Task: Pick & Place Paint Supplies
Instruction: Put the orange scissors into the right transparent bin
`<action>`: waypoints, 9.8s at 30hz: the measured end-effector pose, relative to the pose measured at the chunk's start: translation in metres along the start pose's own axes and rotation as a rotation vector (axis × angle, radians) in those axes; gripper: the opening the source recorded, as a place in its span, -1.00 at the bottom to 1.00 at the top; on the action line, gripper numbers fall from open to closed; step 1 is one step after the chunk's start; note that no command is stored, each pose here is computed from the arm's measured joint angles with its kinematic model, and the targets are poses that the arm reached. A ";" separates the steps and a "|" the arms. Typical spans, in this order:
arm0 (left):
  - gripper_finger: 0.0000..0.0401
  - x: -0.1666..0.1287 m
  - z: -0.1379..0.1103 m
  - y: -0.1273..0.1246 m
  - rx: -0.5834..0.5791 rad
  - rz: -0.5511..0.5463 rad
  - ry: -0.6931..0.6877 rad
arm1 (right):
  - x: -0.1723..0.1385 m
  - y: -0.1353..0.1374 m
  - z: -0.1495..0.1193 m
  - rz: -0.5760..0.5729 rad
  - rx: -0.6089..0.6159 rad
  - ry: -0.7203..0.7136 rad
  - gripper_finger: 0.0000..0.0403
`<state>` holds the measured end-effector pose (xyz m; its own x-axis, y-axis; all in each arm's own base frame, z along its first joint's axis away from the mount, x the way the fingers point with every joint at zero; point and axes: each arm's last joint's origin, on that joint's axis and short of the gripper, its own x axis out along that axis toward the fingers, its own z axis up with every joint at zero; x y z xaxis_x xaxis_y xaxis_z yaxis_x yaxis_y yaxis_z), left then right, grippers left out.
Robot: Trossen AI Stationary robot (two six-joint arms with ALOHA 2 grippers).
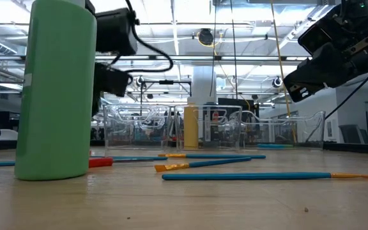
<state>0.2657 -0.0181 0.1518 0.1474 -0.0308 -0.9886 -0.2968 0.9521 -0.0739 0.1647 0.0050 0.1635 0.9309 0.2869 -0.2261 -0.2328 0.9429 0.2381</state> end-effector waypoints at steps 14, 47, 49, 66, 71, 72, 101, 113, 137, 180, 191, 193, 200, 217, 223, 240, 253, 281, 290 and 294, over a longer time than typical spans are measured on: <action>-0.31 0.007 0.001 0.009 -0.032 0.044 0.043 | 0.000 0.000 0.000 0.001 0.000 0.000 -1.00; -0.51 -0.021 -0.036 0.044 -0.227 0.336 0.360 | 0.000 0.000 -0.001 -0.001 0.031 0.015 -1.00; -0.34 -0.024 -0.040 0.045 -0.235 0.361 0.405 | 0.000 0.000 -0.001 -0.001 0.031 0.015 -1.00; 0.01 -0.035 -0.073 0.032 -0.380 0.158 0.190 | 0.000 -0.001 -0.004 -0.004 0.032 0.042 -1.00; -0.09 -0.021 -0.081 0.025 -0.413 0.089 0.124 | 0.000 -0.001 -0.003 -0.003 0.030 0.035 -1.00; -0.11 -0.016 -0.083 0.024 -0.414 0.075 0.126 | 0.000 0.000 -0.003 -0.002 0.028 0.030 -1.00; -0.94 0.012 -0.098 0.032 -0.493 0.155 0.044 | 0.000 0.000 -0.002 0.000 0.031 0.018 -1.00; -0.98 -0.015 -0.082 0.025 -0.417 0.138 -0.076 | 0.000 0.000 -0.002 0.000 0.030 0.015 -1.00; -0.99 -0.137 0.010 -0.074 0.324 -0.229 -1.222 | -0.003 0.001 0.024 -0.130 -0.031 -0.270 -0.70; -1.00 -0.081 0.068 -0.064 0.392 -0.474 -1.241 | 0.095 0.012 0.102 0.073 -0.314 -0.426 0.11; -1.00 -0.081 0.063 -0.073 0.453 -0.536 -1.226 | 0.107 0.014 0.101 0.096 -0.289 -0.419 0.11; -1.00 -0.081 0.063 -0.072 0.444 -0.537 -1.224 | 0.116 0.017 0.102 0.116 -0.275 -0.414 0.11; -1.00 -0.081 0.063 -0.072 0.433 -0.541 -1.215 | 0.125 0.026 0.103 0.147 -0.290 -0.411 0.04; -0.96 -0.084 0.064 -0.071 0.389 -0.508 -1.245 | 0.125 0.029 0.094 0.276 -0.284 -0.281 -0.90; -0.88 -0.082 0.066 -0.068 0.276 -0.438 -1.253 | 0.126 0.028 0.093 0.266 -0.274 -0.257 -0.90; 0.05 -0.158 0.009 -0.030 0.146 -0.157 -1.217 | 0.059 0.013 0.075 -0.070 -0.214 -0.259 -0.90; -0.01 -0.154 -0.010 -0.022 0.260 -0.034 -1.154 | -0.005 -0.010 0.036 -0.295 -0.082 -0.396 -0.90; -0.01 -0.082 -0.117 0.058 -0.140 -0.026 -1.388 | -0.020 -0.020 0.029 -0.365 -0.020 -0.427 -0.90; -0.01 -0.066 -0.119 0.063 -0.277 0.071 -1.384 | -0.019 -0.018 0.029 -0.350 0.003 -0.430 -0.90; -0.01 -0.067 -0.119 0.064 -0.310 0.107 -1.394 | -0.022 -0.019 0.033 -0.366 -0.046 -0.467 -0.90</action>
<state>0.1241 0.0087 0.1975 0.8470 0.5268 -0.0705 -0.5288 0.8216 -0.2130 0.1581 -0.0250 0.1948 0.9758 -0.1527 0.1565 0.1240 0.9759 0.1793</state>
